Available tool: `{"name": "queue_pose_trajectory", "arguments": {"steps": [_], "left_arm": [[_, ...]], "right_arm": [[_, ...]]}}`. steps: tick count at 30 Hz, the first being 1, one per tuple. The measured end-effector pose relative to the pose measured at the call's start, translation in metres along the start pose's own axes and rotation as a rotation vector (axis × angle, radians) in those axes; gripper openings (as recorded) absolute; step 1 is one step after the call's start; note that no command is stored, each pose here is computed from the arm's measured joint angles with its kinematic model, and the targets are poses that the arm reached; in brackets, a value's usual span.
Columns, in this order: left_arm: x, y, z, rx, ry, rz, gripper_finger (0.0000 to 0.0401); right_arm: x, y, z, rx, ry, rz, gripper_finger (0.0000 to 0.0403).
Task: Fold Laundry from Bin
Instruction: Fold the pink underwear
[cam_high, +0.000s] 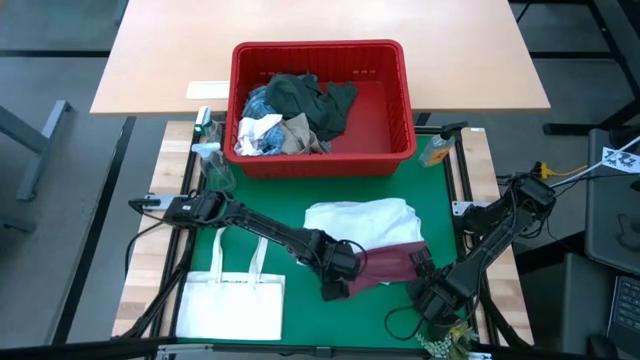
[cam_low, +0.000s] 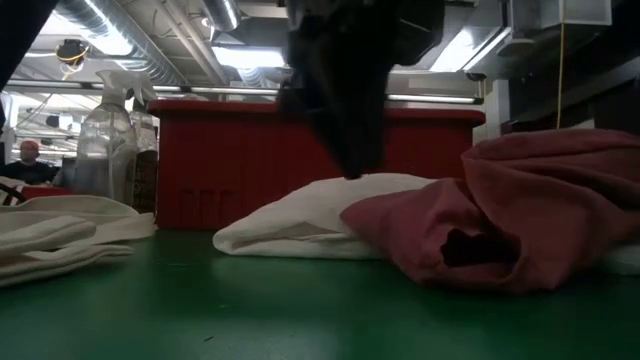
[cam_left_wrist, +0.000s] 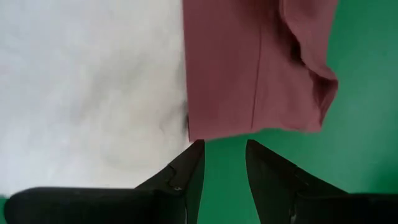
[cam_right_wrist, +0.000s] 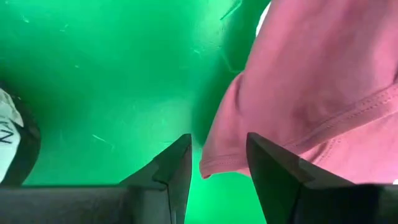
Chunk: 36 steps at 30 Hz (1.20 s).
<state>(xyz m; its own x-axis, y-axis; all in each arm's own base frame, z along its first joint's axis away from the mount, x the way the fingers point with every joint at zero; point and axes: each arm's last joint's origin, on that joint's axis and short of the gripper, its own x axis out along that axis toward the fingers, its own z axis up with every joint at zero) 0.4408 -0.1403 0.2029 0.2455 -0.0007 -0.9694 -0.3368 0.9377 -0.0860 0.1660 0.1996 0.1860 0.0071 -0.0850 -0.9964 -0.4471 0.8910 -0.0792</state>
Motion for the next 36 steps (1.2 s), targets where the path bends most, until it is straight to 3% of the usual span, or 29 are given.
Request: {"name": "queue_pose_trajectory", "arguments": {"steps": [10,21,26,30,36], "left_arm": [[-0.003,-0.031,-0.021,0.059,-0.042,-0.022,0.0112],[-0.009,-0.059,-0.019,0.096,-0.319,-0.037,0.0112],[-0.012,-0.060,-0.007,0.093,-0.420,-0.059,0.0112],[-0.014,-0.059,0.000,0.075,-0.483,-0.064,0.0112],[-0.014,-0.059,0.001,0.075,-0.485,-0.063,0.0112]], "right_arm": [[0.000,0.000,0.000,0.000,0.002,-0.001,0.0154],[-0.003,-0.002,-0.007,0.000,0.095,-0.003,0.0154],[-0.019,-0.010,-0.017,-0.012,0.153,-0.116,0.0154],[-0.035,-0.022,-0.030,-0.014,0.069,-0.261,0.0154],[-0.070,-0.039,-0.057,0.129,-0.128,-0.240,0.0154]]}}
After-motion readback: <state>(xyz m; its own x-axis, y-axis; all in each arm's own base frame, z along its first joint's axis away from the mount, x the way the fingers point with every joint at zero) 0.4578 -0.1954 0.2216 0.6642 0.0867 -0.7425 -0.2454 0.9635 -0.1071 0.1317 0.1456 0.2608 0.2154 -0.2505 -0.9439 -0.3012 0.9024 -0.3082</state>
